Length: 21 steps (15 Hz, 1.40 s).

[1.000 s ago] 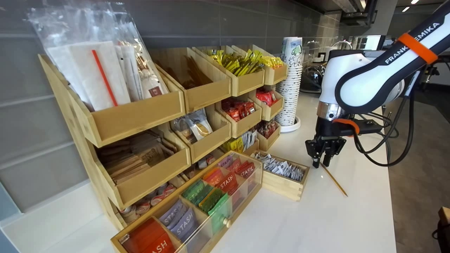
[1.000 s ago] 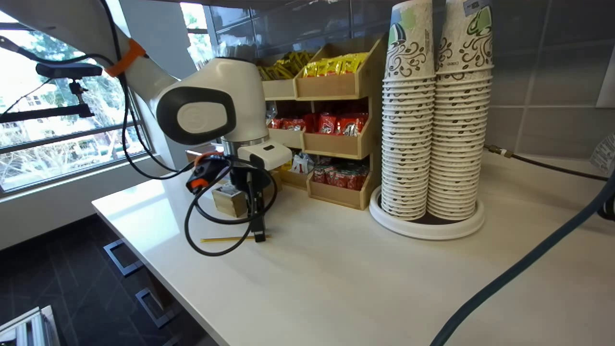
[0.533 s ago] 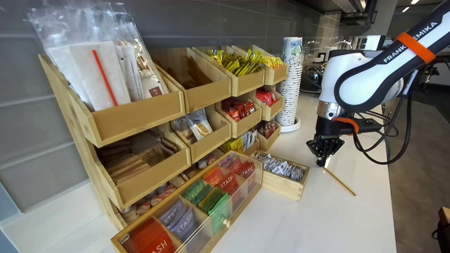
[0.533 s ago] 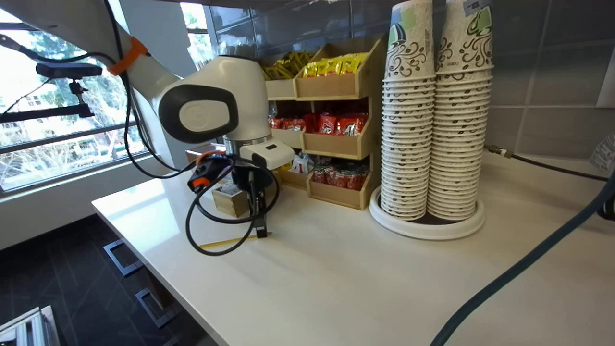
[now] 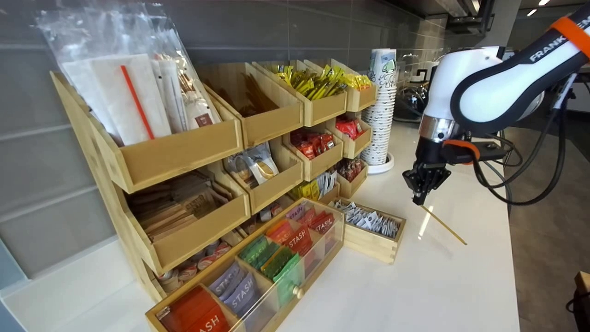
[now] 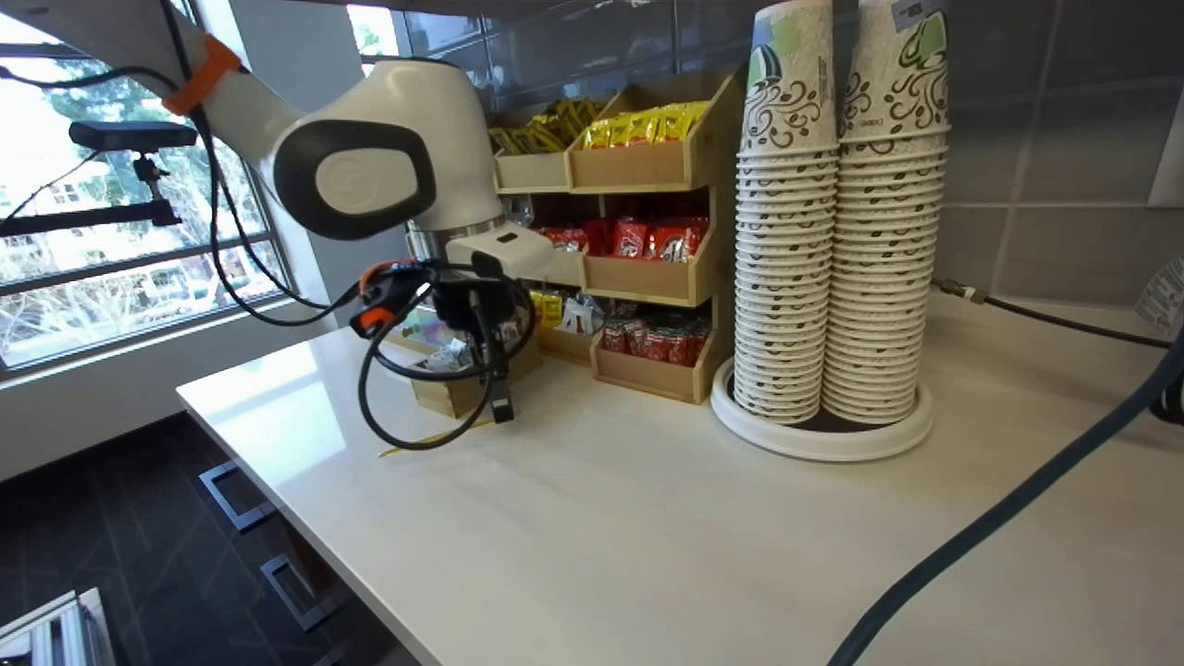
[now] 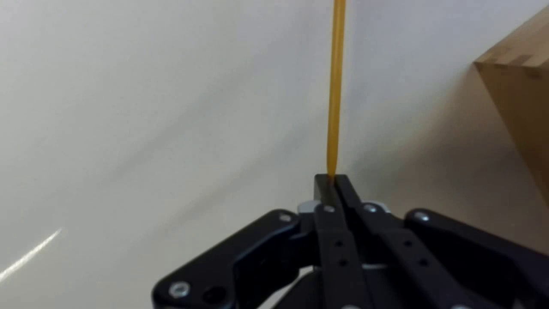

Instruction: Move the brown chopstick closer to the other sticks

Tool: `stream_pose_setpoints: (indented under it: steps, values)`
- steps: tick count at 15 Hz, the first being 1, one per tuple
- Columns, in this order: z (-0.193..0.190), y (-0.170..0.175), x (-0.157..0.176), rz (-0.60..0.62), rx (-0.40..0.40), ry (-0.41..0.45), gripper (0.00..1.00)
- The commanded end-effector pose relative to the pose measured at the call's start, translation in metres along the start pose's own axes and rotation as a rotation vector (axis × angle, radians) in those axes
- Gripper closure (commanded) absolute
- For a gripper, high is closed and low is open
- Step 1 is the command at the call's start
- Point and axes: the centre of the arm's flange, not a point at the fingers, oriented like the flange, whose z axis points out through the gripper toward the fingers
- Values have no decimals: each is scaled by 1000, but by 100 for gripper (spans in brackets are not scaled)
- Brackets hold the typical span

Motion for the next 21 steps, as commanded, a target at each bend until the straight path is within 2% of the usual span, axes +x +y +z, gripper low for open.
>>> stream_pose_setpoints:
  steps: [1,7,8,9,14,15,21]
  values:
    - [-54,19,-37,-109,54,121,99]
    - [-116,15,-81,-318,174,298,99]
    - [-121,11,-87,-364,194,309,99]
    - [-108,7,-58,-295,131,264,96]
    - [-120,5,-79,-352,161,293,96]
    - [-125,-3,-83,-399,201,329,99]
    - [-194,-47,-113,-606,328,522,99]
